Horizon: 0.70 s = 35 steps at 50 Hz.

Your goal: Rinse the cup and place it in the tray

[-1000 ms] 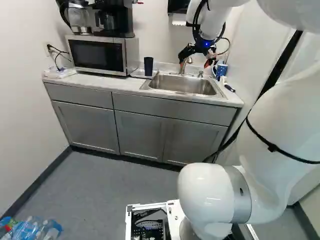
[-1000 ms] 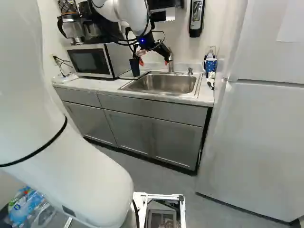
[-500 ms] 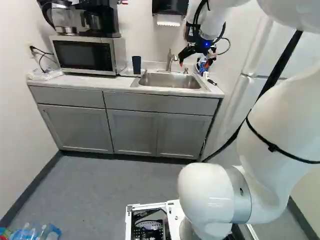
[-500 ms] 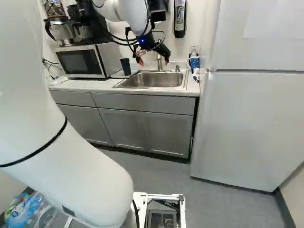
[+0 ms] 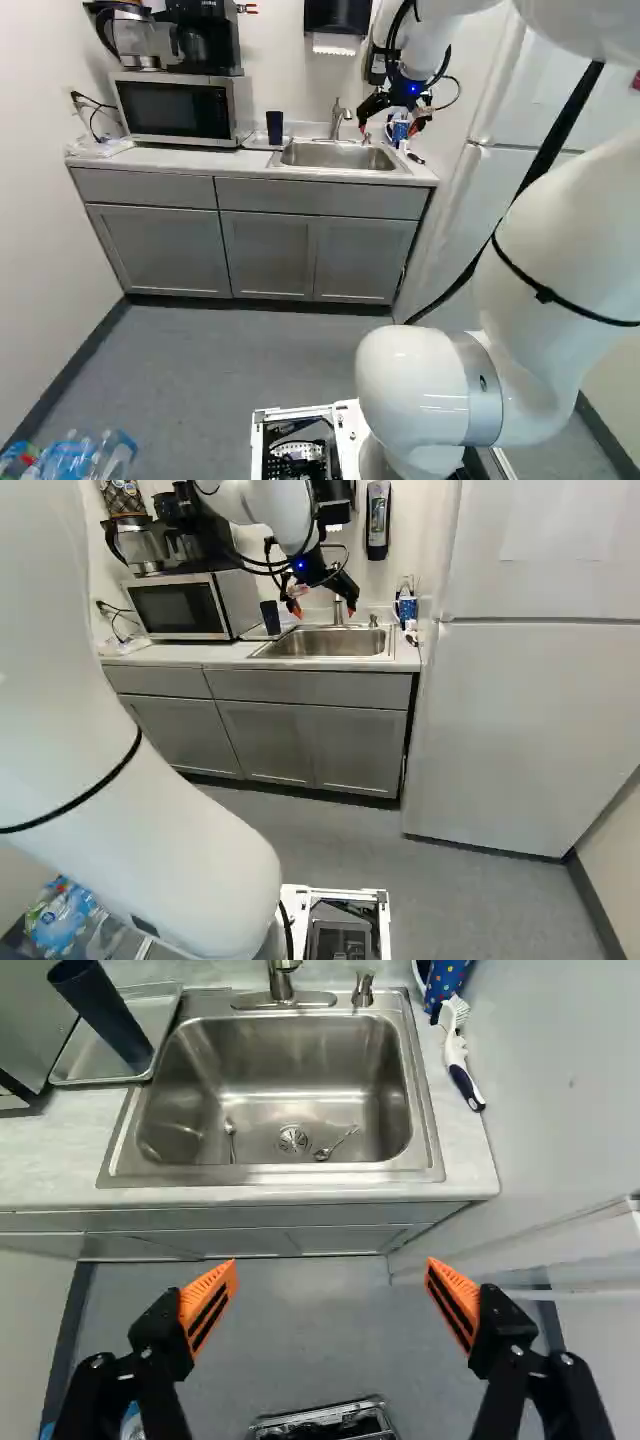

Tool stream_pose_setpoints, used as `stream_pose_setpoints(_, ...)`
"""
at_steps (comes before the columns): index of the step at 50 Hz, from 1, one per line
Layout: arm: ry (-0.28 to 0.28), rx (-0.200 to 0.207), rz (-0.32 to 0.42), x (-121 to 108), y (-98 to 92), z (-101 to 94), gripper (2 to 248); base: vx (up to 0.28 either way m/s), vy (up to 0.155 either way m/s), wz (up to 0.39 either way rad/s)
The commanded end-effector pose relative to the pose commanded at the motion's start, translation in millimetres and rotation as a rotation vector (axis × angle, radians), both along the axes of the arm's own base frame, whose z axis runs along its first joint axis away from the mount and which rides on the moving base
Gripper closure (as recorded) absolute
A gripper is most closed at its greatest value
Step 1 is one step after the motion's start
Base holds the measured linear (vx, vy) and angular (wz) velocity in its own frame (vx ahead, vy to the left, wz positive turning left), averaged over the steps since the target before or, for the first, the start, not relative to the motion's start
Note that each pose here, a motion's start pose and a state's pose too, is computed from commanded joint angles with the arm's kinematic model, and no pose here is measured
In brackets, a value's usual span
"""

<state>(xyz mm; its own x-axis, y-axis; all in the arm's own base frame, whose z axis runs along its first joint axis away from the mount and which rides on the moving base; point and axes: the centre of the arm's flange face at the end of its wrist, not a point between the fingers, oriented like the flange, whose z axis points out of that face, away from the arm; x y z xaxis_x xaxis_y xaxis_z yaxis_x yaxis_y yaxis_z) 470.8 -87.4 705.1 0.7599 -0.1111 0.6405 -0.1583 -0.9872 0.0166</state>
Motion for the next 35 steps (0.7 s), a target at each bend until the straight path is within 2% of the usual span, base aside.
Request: stream_pose_setpoints(35, 0.000, 0.000, 0.000, 0.0, 0.0, 0.0, 3, 0.000, -0.001, 0.005)
